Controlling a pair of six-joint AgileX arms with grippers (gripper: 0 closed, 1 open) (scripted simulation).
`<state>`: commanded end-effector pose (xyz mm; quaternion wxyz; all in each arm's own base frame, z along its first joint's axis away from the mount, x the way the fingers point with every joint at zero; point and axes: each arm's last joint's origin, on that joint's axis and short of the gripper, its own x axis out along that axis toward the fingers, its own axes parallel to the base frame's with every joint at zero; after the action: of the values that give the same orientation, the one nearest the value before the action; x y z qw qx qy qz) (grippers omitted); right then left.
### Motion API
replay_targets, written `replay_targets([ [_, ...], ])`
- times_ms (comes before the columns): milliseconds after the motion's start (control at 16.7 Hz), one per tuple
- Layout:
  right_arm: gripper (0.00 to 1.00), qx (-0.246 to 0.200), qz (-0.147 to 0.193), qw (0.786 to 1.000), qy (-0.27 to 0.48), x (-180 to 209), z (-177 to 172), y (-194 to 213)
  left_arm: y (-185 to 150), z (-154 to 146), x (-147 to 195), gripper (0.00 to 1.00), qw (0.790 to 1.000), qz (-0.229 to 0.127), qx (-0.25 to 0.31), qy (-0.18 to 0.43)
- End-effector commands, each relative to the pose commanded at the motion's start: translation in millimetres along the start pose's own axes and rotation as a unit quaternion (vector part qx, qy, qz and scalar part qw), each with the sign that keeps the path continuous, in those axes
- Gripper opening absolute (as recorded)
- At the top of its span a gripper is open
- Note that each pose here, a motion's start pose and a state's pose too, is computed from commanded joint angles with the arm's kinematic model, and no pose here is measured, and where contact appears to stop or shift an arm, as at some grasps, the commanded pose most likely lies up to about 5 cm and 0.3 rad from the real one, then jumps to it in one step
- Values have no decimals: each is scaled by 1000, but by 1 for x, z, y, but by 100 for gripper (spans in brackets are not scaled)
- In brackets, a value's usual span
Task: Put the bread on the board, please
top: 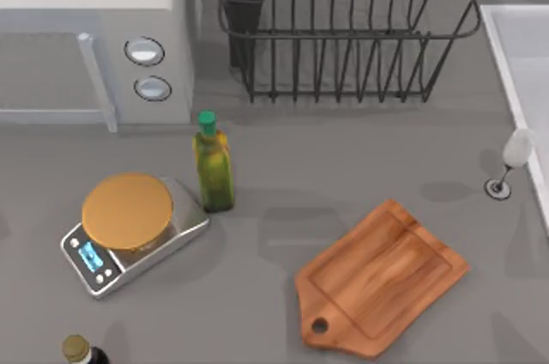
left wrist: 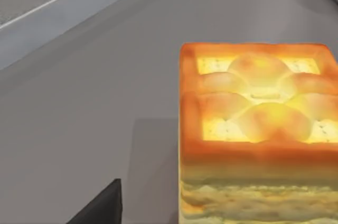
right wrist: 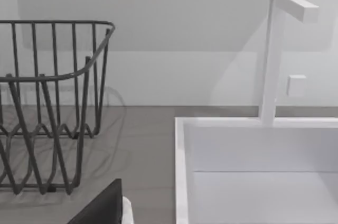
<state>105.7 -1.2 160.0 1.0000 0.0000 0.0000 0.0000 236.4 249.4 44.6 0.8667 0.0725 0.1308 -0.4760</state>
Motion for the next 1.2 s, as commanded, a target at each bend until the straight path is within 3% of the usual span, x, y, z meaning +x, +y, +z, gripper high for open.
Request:
replay_targets([
  [360, 100, 0, 0, 1000, 0, 0, 0, 0, 4, 8, 7, 100, 1000, 1, 0, 1],
  [720, 100, 0, 0, 1000, 0, 0, 0, 0, 12, 17, 38, 100, 1000, 0, 0, 0],
  [1200, 100, 0, 0, 1000, 0, 0, 0, 0, 1, 1, 70, 100, 1000, 0, 0, 0],
])
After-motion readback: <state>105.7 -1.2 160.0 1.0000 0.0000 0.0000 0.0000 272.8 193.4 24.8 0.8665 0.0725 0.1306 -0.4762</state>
